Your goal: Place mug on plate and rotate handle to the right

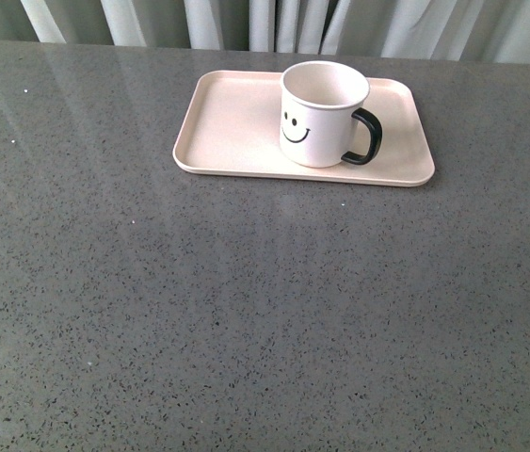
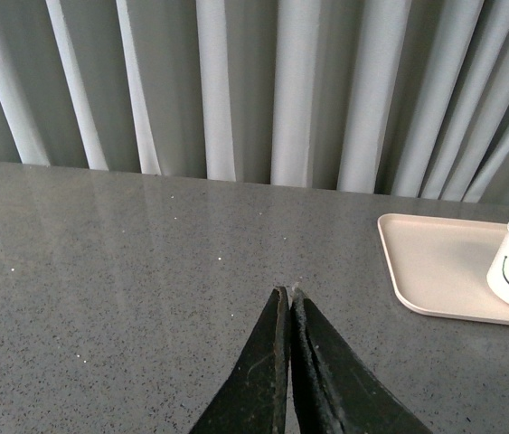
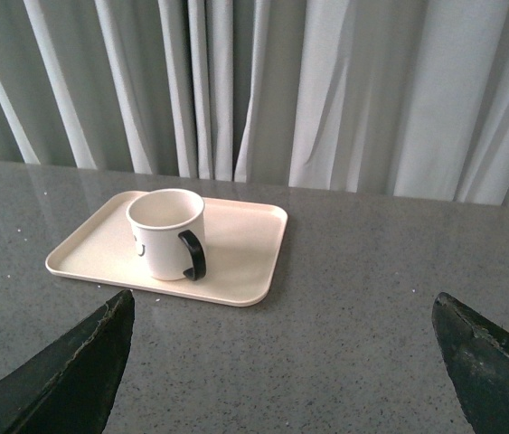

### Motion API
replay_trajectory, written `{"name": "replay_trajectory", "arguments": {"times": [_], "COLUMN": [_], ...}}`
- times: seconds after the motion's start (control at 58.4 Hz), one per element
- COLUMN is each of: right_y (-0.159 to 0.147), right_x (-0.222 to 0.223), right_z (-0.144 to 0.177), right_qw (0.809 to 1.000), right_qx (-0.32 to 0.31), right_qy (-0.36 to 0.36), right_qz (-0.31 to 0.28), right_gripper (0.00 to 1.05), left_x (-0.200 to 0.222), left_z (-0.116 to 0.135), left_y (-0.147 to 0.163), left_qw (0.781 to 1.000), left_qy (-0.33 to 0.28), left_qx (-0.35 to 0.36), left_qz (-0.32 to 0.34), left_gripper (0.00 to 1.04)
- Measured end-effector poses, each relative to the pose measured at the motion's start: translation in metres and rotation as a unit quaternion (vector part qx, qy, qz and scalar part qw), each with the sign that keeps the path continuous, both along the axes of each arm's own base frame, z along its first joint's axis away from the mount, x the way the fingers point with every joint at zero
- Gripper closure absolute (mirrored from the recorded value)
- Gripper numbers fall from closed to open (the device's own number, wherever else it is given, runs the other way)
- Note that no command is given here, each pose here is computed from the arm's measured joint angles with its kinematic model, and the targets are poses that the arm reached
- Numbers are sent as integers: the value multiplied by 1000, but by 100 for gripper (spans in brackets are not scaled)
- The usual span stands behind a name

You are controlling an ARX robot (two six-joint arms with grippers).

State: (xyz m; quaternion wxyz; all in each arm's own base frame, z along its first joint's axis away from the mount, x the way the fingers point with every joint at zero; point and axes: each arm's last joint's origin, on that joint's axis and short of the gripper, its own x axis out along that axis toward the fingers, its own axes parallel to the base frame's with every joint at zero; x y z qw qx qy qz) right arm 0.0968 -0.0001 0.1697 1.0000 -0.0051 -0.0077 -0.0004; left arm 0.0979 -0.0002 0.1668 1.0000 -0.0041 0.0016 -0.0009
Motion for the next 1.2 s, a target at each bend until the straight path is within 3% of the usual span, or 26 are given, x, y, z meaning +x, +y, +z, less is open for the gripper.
{"name": "replay_trajectory", "arguments": {"times": [0.343,0.428,0.531,0.565,0.583,0.668,0.737,0.891,1.199], "right_y": [0,0,0,0,-1,-8,-18,-30,-5], "right_x": [0,0,0,1,2,23,59,135,262], "right_z": [0,0,0,0,1,17,43,67,57], "right_qw": [1000,1000,1000,997,987,954,957,957,928], "right_qx": [0,0,0,-11,-17,-19,-42,-63,-46], "right_qy": [0,0,2,71,146,285,277,275,361], "right_qz": [0,0,2,37,57,87,78,66,83], "right_gripper": [9,9,9,9,9,9,9,9,9], "left_x": [0,0,0,0,0,0,0,0,0], "left_z": [0,0,0,0,0,0,0,0,0], "left_y": [0,0,0,0,0,0,0,0,0], "left_qw": [1000,1000,1000,1000,1000,1000,1000,1000,1000], "left_qy": [0,0,0,0,0,0,0,0,0], "left_qx": [0,0,1,1,1,1,1,1,1], "left_qz": [0,0,0,0,1,0,0,0,0], "left_gripper": [41,21,8,10,10,9,9,9,9]}}
